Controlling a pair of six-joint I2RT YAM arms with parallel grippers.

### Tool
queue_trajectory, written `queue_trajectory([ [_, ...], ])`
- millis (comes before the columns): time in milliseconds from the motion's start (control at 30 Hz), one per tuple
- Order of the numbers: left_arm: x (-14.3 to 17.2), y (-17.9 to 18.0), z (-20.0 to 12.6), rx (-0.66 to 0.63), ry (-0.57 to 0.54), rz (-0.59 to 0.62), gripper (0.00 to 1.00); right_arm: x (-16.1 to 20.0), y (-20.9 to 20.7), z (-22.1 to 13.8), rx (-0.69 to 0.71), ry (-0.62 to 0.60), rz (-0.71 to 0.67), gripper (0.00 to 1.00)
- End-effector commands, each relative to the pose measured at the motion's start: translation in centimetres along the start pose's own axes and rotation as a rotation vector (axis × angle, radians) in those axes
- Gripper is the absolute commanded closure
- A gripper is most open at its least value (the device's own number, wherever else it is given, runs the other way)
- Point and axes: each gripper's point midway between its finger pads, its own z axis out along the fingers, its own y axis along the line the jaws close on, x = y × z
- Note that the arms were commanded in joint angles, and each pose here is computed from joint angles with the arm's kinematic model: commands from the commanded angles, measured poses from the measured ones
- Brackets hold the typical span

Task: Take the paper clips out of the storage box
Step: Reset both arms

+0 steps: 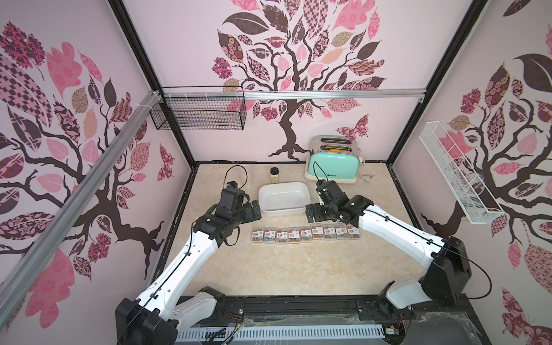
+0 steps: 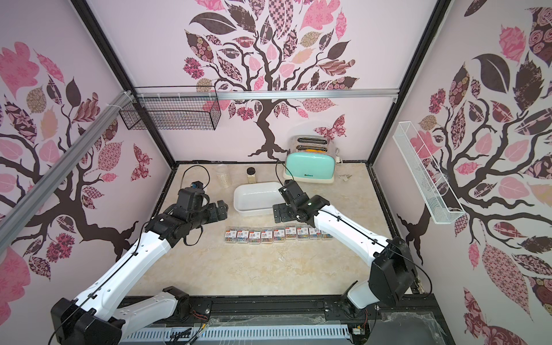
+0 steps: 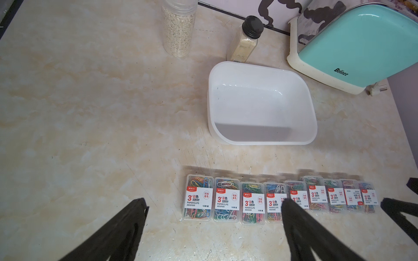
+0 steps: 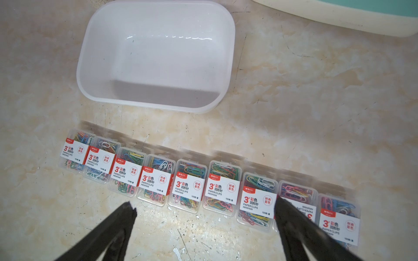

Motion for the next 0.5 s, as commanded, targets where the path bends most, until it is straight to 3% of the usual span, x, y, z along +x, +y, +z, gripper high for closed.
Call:
queue_trajectory([
  [0, -1.3, -0.7, -0.3, 0.021, -0.050, 0.009, 0.02, -1.0, -0.5, -0.7, 0.009, -0.051, 0.018, 0.01],
  [133, -1.5, -0.9, -0.4, 0.033, -0.062, 0.013, 0.02, -1.2, -1.2, -0.9, 0.020, -0.082, -0.011, 0.00],
  [267, -2.0, -0.9, -0.5, 0.017, -0.073, 0.044, 0.02, -1.4, -2.5, -1.1, -0.026, -0.066, 0.059, 0.00],
  [367, -2.7, -0.8, -0.3, -0.003, -0.080, 0.076, 0.02, -2.1, -4.5, -1.6, 0.055, -0.089, 0.051, 0.01],
  [467, -3.6, -0.9, -0.1, -0.021, -0.089, 0.094, 0.02, -3.3, -7.7, -2.9, 0.232, -0.166, 0.065, 0.01],
])
